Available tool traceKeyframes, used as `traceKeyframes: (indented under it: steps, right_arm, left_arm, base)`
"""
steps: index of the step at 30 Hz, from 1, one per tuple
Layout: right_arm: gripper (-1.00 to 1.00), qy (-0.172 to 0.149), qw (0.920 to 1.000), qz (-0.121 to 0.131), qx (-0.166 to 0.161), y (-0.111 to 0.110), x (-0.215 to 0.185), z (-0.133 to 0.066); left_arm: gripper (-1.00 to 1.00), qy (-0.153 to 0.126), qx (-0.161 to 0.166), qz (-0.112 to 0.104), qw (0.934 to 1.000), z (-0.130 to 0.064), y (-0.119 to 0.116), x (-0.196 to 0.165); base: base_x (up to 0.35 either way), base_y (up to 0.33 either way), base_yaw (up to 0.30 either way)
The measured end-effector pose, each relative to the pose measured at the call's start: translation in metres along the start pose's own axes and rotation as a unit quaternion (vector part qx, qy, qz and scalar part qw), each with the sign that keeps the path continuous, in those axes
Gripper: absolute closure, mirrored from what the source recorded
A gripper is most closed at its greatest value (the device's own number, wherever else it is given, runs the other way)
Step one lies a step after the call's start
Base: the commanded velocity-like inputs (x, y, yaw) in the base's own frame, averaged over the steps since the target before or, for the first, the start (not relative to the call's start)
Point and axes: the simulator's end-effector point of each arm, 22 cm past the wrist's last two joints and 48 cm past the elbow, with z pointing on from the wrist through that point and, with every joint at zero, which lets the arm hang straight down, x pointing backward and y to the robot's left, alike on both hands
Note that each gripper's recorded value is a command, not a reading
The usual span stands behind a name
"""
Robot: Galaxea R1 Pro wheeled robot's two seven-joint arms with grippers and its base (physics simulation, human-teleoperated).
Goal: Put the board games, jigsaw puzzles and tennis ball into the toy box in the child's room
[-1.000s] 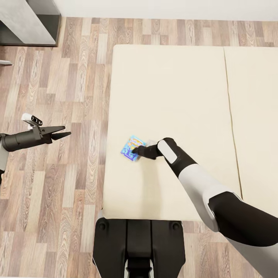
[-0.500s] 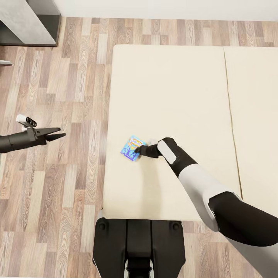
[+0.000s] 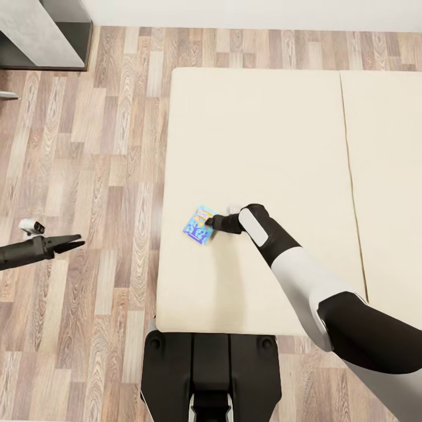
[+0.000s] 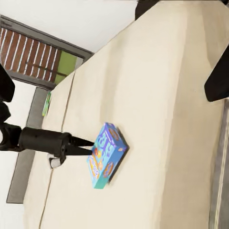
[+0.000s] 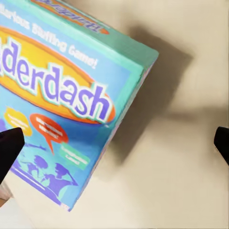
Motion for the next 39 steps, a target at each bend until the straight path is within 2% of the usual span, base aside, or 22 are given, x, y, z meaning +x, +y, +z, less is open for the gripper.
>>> traceKeyframes:
  steps: [7, 10, 13, 16, 26, 39]
  right_arm:
    - [-1.00, -0.018, 0.9997, -0.007, 0.015, 0.000, -0.015, -0.008]
    - [-1.00, -0.023, 0.9995, -0.008, 0.019, 0.001, -0.019, -0.011]
    - [-1.00, -0.028, 0.9994, -0.010, 0.019, 0.003, -0.023, -0.015]
    - [-1.00, -0.031, 0.9993, -0.011, 0.019, 0.004, -0.026, -0.018]
    - [-1.00, -0.039, 0.9990, -0.012, 0.018, 0.009, -0.032, -0.026]
    - [-1.00, -0.038, 0.9990, -0.012, 0.019, 0.008, -0.031, -0.025]
  left_arm:
    - [-1.00, -0.007, -0.018, -0.024, 0.9995, -0.015, 0.038, 0.031]
    - [-1.00, -0.011, -0.032, -0.016, 0.9993, -0.031, 0.047, 0.033]
    - [-1.00, -0.013, -0.045, -0.008, 0.9989, -0.046, 0.050, 0.030]
    - [-1.00, -0.015, -0.047, -0.004, 0.9988, -0.050, 0.049, 0.027]
    - [-1.00, -0.019, -0.049, 0.002, 0.9986, -0.056, 0.044, 0.023]
    - [-1.00, -0.022, -0.052, 0.001, 0.9984, -0.061, 0.044, 0.019]
  base:
    - [0.000, 0.000, 0.000]
    - [0.000, 0.000, 0.000]
    - [0.000, 0.000, 0.000]
    - [0.000, 0.000, 0.000]
    - [0.000, 0.000, 0.000]
    - [0.000, 0.000, 0.000]
